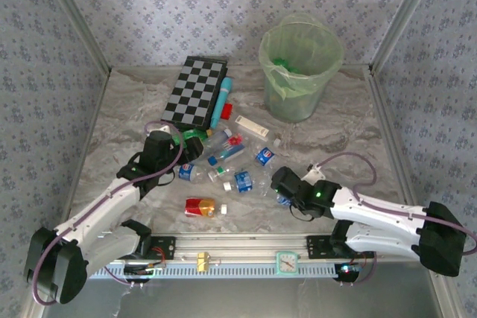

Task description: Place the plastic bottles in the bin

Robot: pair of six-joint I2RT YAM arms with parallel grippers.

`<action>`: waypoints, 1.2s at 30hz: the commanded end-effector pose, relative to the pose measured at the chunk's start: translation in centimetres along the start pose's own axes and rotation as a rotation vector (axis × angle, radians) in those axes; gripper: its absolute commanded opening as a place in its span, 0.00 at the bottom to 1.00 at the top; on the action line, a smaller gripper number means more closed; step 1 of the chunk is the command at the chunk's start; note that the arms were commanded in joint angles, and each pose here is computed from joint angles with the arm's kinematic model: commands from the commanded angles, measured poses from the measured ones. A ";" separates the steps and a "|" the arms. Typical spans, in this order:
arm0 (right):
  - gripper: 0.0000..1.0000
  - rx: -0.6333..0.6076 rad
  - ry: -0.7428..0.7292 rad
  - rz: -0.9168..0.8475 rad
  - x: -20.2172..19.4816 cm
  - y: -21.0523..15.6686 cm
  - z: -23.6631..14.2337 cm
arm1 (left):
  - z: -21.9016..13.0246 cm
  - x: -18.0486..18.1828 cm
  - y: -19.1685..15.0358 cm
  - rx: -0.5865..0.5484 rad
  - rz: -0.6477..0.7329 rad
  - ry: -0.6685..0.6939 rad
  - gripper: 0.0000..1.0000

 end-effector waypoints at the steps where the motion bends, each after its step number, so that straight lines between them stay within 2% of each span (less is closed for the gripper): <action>1: 1.00 0.014 0.019 -0.047 0.7 -0.2 0.7 | -0.2 0.0 0.4 -0.030 -0.017 -0.006 1.00; 17: 1.00 -0.056 -0.018 -0.299 5.1 -0.4 -0.2 | -0.5 0.3 0.1 -0.038 -0.017 0.000 1.00; 21: 1.00 -0.038 -0.018 -0.299 5.2 -0.6 -0.5 | -0.6 0.4 0.1 -0.042 -0.018 -0.001 1.00; 25: 1.00 -0.014 -0.084 -0.284 4.0 0.2 -2.1 | -0.9 0.4 0.2 -0.056 -0.006 -0.001 1.00; 29: 1.00 0.038 -0.077 -0.238 2.6 0.5 -3.0 | -1.0 0.4 0.4 -0.070 0.000 -0.001 1.00; 36: 1.00 0.139 -0.047 -0.217 1.6 -1.3 -1.4 | -1.2 0.7 0.1 -0.075 -0.004 0.004 1.00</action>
Point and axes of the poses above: each hand's point on the last joint's axis, 136 mm out from that joint toward the fingers, its own z axis out along the fingers, its own x axis along the line the jaws close on, y = z × x, the point moved 10 cm from there along -z, back along the fingers
